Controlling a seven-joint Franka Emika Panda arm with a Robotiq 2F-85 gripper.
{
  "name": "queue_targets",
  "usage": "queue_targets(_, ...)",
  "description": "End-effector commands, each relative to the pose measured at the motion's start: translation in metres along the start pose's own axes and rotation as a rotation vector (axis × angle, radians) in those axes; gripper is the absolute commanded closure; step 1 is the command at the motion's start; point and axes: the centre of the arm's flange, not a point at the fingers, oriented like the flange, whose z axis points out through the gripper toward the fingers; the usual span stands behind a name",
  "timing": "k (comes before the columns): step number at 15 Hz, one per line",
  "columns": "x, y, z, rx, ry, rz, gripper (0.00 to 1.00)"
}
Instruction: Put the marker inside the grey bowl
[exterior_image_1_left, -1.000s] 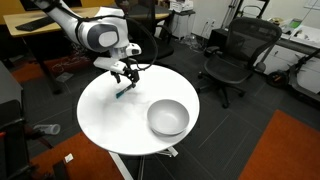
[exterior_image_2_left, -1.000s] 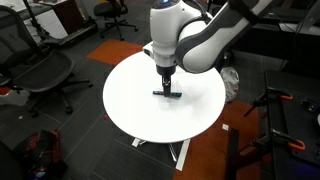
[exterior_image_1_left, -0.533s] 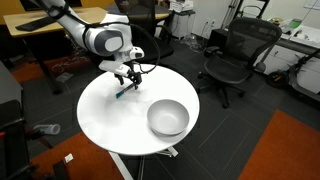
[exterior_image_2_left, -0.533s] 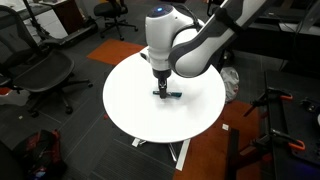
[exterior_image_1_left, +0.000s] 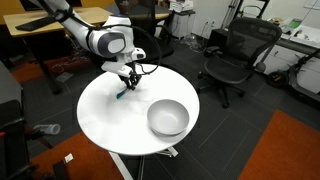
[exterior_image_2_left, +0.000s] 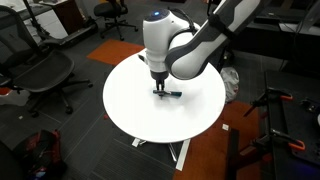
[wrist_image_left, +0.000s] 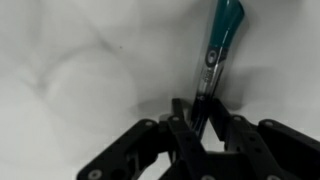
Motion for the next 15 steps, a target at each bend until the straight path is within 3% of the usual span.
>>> queue_targets(1, 0.007, 0.001, -0.003, -0.003, 0.005, 0.033, 0.95)
queue_targets(2, 0.006, 0.001, -0.008, -0.012, 0.002, 0.035, 1.0)
queue_targets(7, -0.001, 0.02, -0.065, -0.075, 0.039, 0.08, 0.95)
queue_targets(15, -0.01, 0.116, -0.179, -0.24, 0.172, 0.172, 0.95)
